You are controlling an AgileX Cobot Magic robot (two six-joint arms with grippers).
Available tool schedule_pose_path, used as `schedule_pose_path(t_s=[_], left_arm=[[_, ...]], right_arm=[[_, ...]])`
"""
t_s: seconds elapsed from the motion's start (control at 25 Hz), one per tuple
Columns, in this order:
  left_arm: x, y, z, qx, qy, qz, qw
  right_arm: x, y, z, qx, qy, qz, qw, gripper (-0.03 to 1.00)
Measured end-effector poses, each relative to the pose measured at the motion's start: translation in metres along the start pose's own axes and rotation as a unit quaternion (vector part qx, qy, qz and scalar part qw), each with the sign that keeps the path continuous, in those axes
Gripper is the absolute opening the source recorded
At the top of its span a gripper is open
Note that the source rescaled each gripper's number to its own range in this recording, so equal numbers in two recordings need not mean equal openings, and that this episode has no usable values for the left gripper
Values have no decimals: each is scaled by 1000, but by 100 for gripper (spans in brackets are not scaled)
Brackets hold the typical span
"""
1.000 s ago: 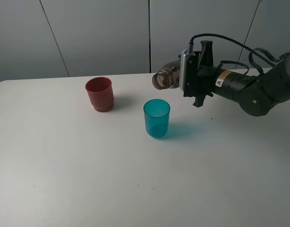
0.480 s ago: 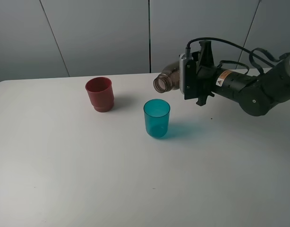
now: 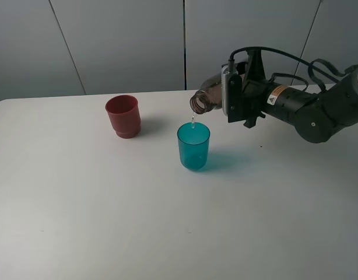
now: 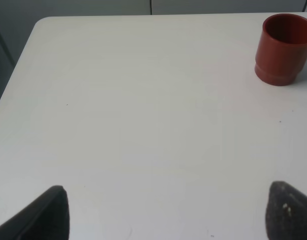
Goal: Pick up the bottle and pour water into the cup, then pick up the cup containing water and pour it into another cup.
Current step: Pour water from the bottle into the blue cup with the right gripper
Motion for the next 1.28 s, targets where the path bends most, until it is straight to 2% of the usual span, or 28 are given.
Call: schedule_pose_path(t_s=[0.32,1.28], left_arm=[[0,0,0,0,0,0,1000],[0,0,0,-2,0,0,1000]], right_arm=[[0,-2,-4,3,-18,7,1000,5],[0,-3,-9,54,-35,13,998,5]])
Point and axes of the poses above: a point on each arm's last joint axis where the gripper is mounted, x pointing back along that axis away from the gripper, z along the wrist's bending axis when the last joint is at zero, y = z × x, the point moved 3 cm from there along -x, pointing out along that axis toward the gripper, and after that the axes turned 12 degrees about -x, right-handed, at the moved point
